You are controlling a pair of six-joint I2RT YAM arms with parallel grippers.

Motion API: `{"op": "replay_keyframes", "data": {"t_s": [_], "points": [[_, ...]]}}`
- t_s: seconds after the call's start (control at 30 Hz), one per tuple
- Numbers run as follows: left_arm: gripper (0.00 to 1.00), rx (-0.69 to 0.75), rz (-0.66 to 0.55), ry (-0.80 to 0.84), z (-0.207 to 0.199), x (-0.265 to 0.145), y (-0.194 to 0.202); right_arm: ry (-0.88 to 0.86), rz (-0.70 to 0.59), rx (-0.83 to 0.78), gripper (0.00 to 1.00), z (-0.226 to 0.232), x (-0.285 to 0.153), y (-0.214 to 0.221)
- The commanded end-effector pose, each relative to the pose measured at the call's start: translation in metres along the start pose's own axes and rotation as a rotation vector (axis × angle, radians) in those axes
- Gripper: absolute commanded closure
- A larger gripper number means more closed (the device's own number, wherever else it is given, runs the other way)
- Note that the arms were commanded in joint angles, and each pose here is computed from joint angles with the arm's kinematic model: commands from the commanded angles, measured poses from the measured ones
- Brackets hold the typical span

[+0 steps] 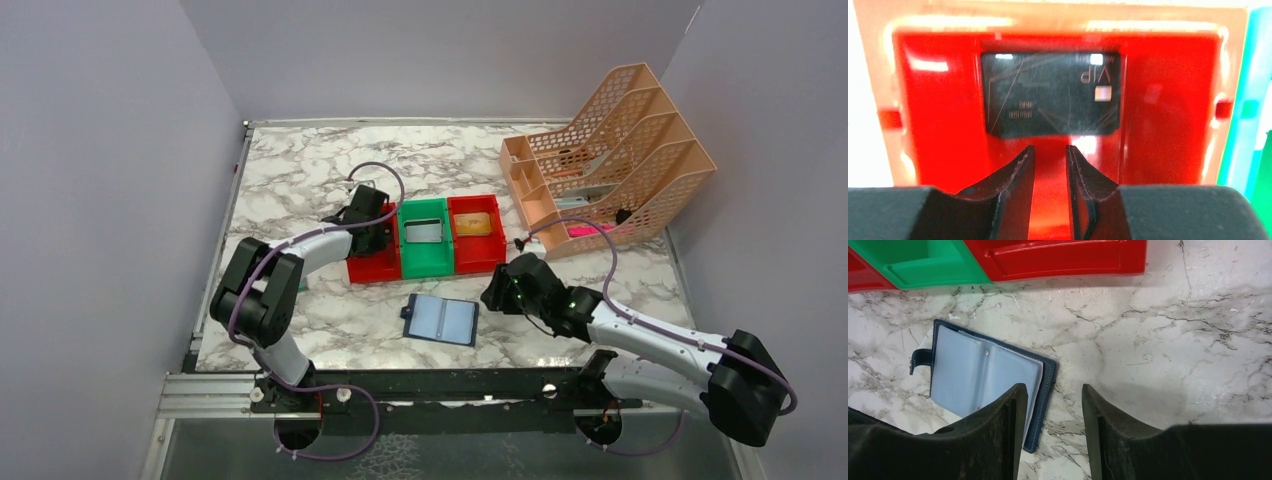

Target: Take the credit cards out of the card holder

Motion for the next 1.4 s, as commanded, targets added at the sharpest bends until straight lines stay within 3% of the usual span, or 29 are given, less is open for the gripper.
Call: {"op": "replay_keyframes", "data": {"t_s": [0.0,0.3,0.5,0.7,1.1,1.37], "points": [[0.66,-0.004,-0.02,0.079,-0.004,-0.028,0.002,-0.042,-0.016,0.019,0.5,0.015,-0.007,-0.009],[0.54,-0.033,-0.137,0.273,-0.017,-0.087,0.0,-0.174,0.182,0.079,0.52,0.037,-0.002,0.023],[0.53,-0.028,-0.07,0.474,-0.045,-0.109,0.05,-0.238,0.28,0.127,0.54,0.042,0.004,0.043],[0.53,0.006,-0.032,0.554,-0.077,-0.129,0.091,-0.169,0.324,0.161,0.57,0.032,0.014,0.053],[0.51,0.099,0.011,0.617,-0.102,-0.128,0.114,-0.124,0.358,0.149,0.57,0.025,0.023,0.062],[0.55,0.147,0.074,0.617,-0.108,-0.121,0.137,-0.185,0.36,0.132,0.74,0.043,0.022,0.054]]}}
Point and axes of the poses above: each gripper's point midway between its finger pads, its own x axis out along the fingers, its own z axis along the line the jaws close on, y = z × x, the point moved 3 cm from there along -x, back along the fingers, and after that the axes turned 15 degrees about x, right-handed, at the moved point
